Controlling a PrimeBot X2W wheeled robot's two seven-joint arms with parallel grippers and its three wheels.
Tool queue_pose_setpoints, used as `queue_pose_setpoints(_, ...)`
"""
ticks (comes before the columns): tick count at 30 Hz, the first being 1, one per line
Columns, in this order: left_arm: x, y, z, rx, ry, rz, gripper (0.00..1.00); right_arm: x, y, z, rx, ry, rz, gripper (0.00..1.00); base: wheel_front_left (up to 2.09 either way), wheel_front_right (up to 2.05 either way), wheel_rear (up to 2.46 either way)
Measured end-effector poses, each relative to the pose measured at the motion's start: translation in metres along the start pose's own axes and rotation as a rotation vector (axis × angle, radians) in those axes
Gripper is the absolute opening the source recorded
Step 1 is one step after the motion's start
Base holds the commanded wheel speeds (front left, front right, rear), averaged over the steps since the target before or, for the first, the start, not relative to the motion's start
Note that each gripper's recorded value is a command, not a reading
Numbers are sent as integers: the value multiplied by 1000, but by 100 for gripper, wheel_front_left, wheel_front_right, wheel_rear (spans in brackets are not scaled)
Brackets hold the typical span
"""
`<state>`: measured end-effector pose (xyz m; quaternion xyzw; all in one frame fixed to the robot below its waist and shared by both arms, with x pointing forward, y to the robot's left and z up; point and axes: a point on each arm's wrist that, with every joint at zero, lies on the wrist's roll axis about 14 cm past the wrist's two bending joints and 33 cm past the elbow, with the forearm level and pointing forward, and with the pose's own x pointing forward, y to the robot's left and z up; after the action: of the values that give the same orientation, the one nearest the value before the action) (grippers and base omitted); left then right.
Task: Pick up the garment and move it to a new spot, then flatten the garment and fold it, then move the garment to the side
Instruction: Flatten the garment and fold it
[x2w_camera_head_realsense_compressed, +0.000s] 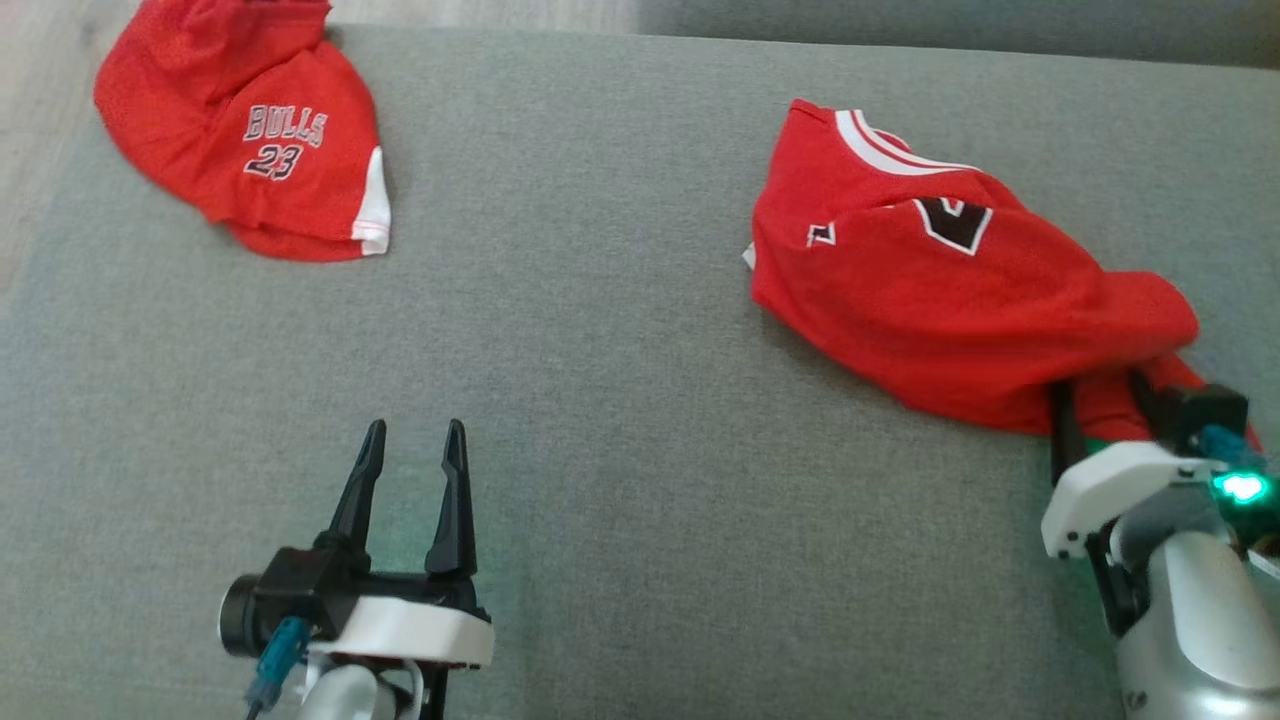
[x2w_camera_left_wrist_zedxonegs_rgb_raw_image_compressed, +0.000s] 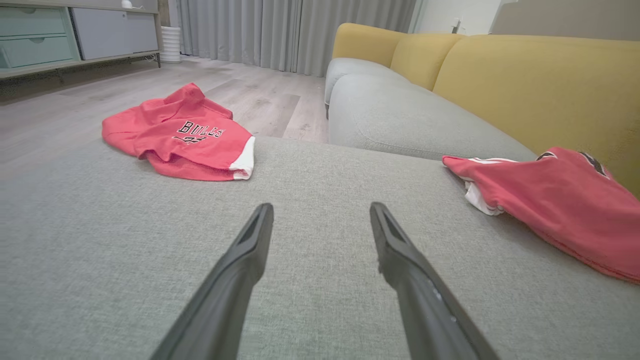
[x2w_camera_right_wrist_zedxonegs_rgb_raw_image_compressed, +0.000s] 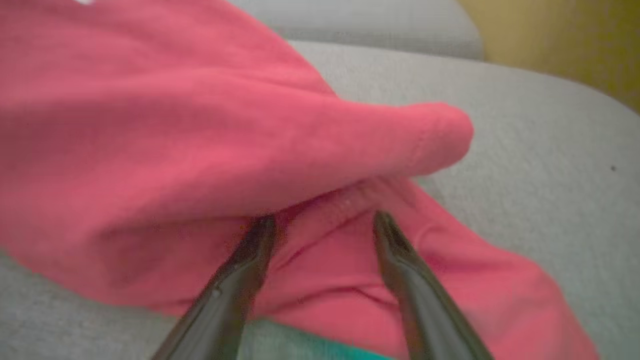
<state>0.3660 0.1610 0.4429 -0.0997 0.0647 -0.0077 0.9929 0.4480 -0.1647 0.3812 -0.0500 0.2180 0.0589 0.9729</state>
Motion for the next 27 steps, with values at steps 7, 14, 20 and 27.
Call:
queue_pose_setpoints(7,-3,2,5,1,-14,6,100,-3,-2,-9,49,28,-14,34,0,0,0)
queue_pose_setpoints(14,1,-13,8,-1,-26,-41,100,-14,-4,20,48,-103,-17,0,0,0,0)
queue_pose_setpoints(20,2,-26,8,-3,-26,-81,100,-33,-10,60,70,-259,-32,0,0,0,0)
queue_pose_setpoints(27,2,-36,7,-4,-24,-111,100,-86,-32,7,128,-170,-110,0,0,0,0)
